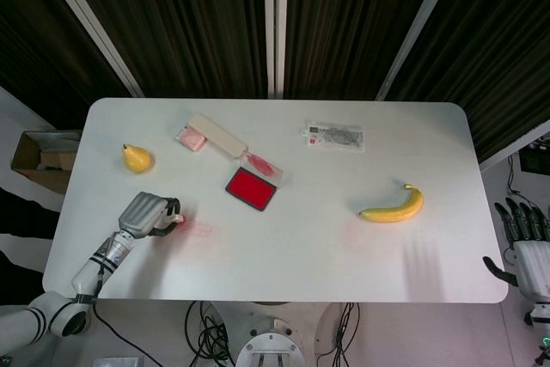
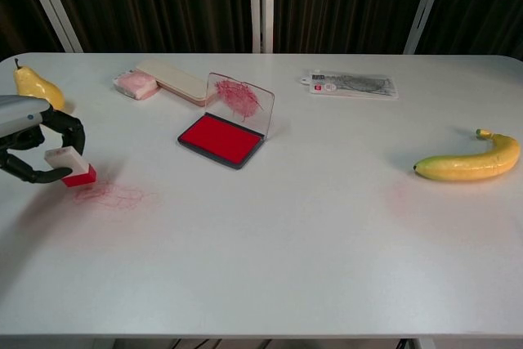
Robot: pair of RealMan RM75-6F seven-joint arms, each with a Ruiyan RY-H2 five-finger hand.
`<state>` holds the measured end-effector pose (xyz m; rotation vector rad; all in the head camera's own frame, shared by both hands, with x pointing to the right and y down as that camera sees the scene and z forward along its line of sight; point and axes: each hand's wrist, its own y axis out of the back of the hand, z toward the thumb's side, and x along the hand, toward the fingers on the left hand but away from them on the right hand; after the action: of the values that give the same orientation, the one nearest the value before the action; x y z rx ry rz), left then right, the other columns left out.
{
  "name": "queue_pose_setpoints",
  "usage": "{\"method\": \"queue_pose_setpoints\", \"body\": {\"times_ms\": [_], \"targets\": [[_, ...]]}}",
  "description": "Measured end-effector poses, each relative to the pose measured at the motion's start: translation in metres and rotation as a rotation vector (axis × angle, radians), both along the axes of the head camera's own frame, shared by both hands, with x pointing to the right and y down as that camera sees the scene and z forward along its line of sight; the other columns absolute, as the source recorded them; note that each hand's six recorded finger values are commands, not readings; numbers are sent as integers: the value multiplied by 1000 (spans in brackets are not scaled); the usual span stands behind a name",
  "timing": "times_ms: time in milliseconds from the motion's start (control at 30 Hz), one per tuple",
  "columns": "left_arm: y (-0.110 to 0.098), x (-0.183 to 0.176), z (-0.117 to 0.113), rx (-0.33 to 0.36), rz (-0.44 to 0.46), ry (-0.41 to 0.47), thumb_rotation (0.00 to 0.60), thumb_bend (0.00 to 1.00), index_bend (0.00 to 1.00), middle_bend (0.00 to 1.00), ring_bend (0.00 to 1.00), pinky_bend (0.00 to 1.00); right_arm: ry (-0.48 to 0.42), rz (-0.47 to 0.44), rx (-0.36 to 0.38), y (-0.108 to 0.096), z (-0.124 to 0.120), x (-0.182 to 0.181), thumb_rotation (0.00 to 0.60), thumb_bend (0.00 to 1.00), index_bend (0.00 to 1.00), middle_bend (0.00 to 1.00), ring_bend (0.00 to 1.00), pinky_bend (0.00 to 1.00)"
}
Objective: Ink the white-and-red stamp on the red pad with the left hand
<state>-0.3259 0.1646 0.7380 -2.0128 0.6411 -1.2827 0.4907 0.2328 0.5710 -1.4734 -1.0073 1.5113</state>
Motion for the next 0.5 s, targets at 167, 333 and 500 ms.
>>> {"method": "queue_pose_setpoints", "body": {"times_ms": [167, 333, 500], "targets": [[4, 1, 8, -11, 9, -6, 600, 481, 580, 615, 1000, 1000, 5, 3, -4, 1, -1, 0, 600, 99, 0, 0, 0, 0], [3, 3, 11, -16, 22, -8, 600, 478, 529, 574, 1000, 1000, 8, 7, -13, 1, 1, 1, 600, 98, 0, 0, 0, 0], [2, 7, 11, -11, 56, -15, 600, 472, 437, 518, 1000, 1000, 10, 6, -11, -1, 1, 0, 600, 99, 0, 0, 0, 0]]}}
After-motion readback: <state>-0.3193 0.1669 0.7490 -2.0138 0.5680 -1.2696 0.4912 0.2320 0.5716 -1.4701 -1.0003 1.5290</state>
